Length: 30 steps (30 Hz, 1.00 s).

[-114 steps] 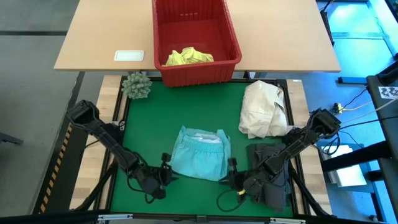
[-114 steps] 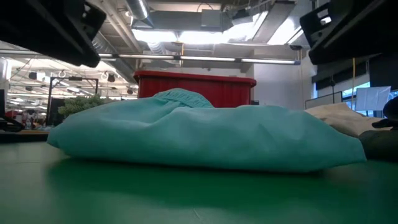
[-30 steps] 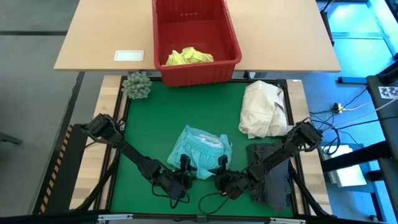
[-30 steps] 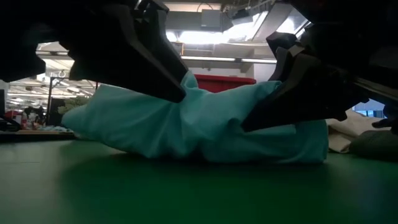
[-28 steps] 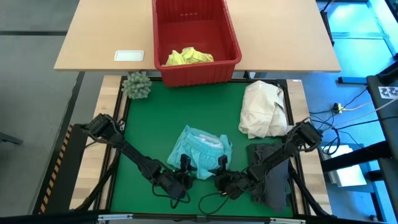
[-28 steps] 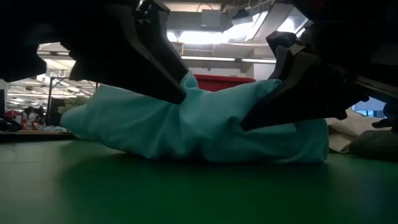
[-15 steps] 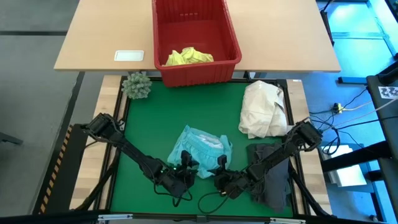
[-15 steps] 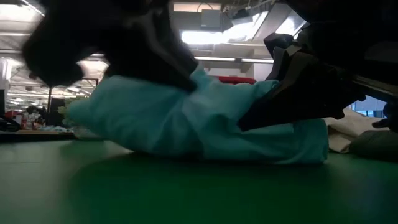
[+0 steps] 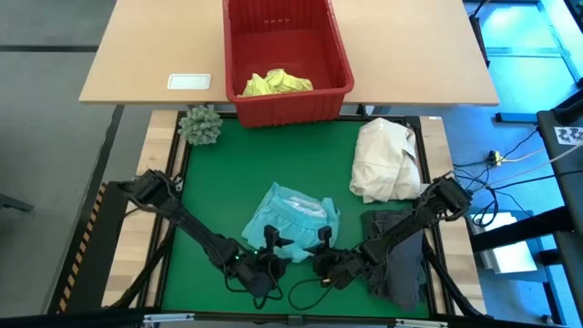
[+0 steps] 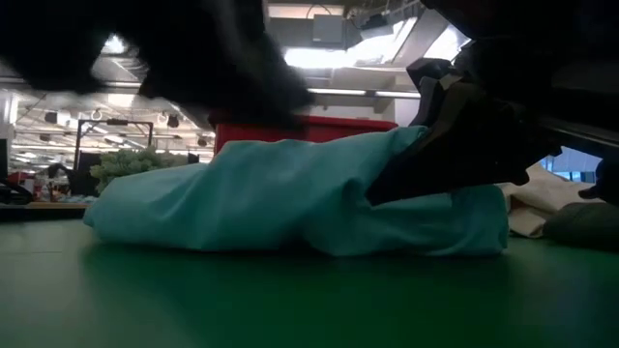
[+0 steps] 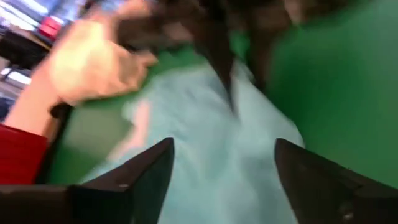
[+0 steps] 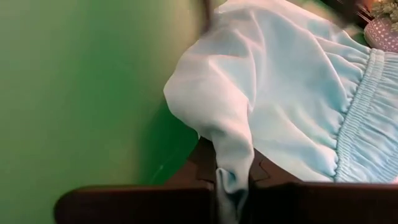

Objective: Fold Laundry from Bin
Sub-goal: Stack the blue short on the gray short

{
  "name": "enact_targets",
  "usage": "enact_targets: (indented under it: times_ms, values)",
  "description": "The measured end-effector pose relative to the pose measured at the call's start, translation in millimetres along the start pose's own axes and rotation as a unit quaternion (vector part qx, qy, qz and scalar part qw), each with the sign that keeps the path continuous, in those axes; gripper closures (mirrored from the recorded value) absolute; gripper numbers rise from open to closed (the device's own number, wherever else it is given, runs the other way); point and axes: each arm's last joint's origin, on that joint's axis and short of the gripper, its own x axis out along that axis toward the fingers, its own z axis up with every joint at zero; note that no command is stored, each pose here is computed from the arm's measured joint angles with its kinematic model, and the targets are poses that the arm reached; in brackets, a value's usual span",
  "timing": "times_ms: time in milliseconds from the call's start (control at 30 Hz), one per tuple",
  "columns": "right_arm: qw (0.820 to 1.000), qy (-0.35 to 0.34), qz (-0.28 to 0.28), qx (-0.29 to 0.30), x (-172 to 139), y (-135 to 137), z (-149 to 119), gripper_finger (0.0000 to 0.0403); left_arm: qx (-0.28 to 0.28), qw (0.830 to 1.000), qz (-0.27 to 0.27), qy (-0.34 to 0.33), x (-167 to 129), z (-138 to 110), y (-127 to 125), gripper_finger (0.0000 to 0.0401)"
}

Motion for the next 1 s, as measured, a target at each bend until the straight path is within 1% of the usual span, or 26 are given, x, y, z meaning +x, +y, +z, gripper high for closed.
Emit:
enact_targets:
  times_ms: [67,200,333,467,500,567,633,733,833,933,1000]
  values:
    - [1.000,0.000,0.000,0.003,0,0,0,0.0391,0.015,1.000,-0.009,0.012,5,-7,-8,0.0099]
    - [1.000,0.000,0.000,0.006,0,0,0,0.0392,0.000,1.000,-0.009,0.009,4,-10,-18,0.0055]
    - [1.000,-0.007,0.000,0.012,0,0,2,0.0392,-0.006,1.000,0.012,0.005,-1,-12,-23,0.0031]
    - [1.000,-0.018,0.001,0.020,1,-2,5,0.0392,-0.011,1.000,0.006,0.017,3,-15,-23,0.0026]
    - [1.000,-0.019,0.004,0.021,2,-2,6,0.0392,-0.007,1.000,0.003,0.025,5,-18,-24,0.0026]
    - [0.999,-0.024,0.012,0.026,2,-4,12,0.0392,0.019,0.999,0.009,0.046,8,-26,-26,0.0028]
    - [0.999,-0.031,0.019,0.030,3,-6,19,0.0392,0.023,0.998,0.013,0.052,11,-30,-29,0.0028]
    - [0.999,-0.039,0.026,0.017,2,-6,28,0.0392,0.030,0.997,0.022,0.069,20,-38,-32,0.0026]
    - [0.998,-0.047,0.046,0.017,2,-7,36,0.0392,0.043,0.994,0.067,0.072,26,-44,-33,0.0027]
    - [0.997,-0.043,0.061,0.016,3,-8,38,0.0392,0.050,0.990,0.113,0.071,30,-45,-29,0.0032]
    - [0.997,-0.044,0.064,0.016,3,-8,38,0.0392,0.058,0.988,0.123,0.075,34,-46,-25,0.0038]
